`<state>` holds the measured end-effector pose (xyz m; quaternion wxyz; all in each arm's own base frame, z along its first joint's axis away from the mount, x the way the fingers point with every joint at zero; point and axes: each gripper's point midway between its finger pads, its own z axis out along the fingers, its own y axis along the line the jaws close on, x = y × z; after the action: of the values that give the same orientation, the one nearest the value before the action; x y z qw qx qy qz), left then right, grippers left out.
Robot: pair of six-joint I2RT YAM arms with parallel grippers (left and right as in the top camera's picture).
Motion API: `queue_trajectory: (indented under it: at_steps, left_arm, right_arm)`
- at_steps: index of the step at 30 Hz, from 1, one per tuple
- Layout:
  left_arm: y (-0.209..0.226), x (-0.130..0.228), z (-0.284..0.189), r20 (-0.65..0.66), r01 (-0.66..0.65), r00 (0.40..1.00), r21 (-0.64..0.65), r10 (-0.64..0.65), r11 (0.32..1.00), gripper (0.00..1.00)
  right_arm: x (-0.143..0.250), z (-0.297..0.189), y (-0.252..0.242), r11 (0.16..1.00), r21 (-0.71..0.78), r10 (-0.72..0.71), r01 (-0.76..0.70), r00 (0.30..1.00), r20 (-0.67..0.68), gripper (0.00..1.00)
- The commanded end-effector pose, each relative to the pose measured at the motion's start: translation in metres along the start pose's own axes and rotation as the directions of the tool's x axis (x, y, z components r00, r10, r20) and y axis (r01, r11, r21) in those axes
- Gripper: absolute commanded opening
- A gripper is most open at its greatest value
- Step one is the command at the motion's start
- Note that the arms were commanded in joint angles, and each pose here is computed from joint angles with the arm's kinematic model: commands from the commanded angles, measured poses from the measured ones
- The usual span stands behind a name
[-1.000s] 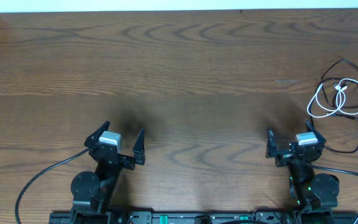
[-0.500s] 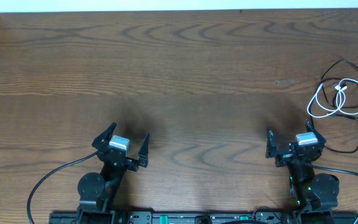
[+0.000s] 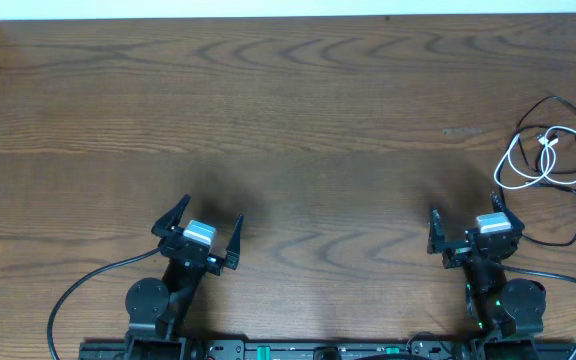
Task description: Untangle cables
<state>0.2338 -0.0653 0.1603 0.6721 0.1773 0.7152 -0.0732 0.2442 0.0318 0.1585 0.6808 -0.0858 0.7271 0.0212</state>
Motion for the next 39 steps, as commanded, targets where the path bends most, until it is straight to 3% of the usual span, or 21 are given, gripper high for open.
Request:
queue_trajectory:
  at_steps: [1,7,13,27,32,39]
  left_arm:
    - [0.008,0.015,0.001,-0.037,-0.027,0.999,-0.05,0.025,0.998,0.97]
    - [0.023,0.006,0.0,-0.007,-0.035,0.999,-0.13,0.035,0.991,0.97]
    - [0.018,0.022,0.0,-0.063,0.003,0.998,-0.102,-0.01,0.995,0.97]
    - [0.016,0.021,0.0,-0.056,0.032,0.998,-0.095,-0.037,0.995,0.98]
    - [0.017,0.021,0.0,-0.046,0.146,0.987,-0.108,-0.151,0.983,0.98]
    - [0.011,0.02,0.001,-0.046,0.152,0.987,-0.083,-0.156,0.985,0.97]
  right_arm:
    - [0.001,0.0,0.001,1.0,-0.002,0.007,-0.007,1.0,0.0,0.99]
    - [0.001,0.0,0.001,1.0,-0.002,0.007,-0.007,1.0,0.0,0.99]
    - [0.001,0.0,0.001,1.0,-0.002,0.007,-0.007,1.0,0.0,0.99]
    - [0.001,0.0,0.001,1.0,-0.002,0.007,-0.007,1.0,0.0,0.99]
    - [0.001,0.0,0.001,1.0,-0.002,0.007,-0.007,1.0,0.0,0.99]
    - [0.001,0.0,0.001,1.0,-0.002,0.007,-0.007,1.0,0.0,0.99]
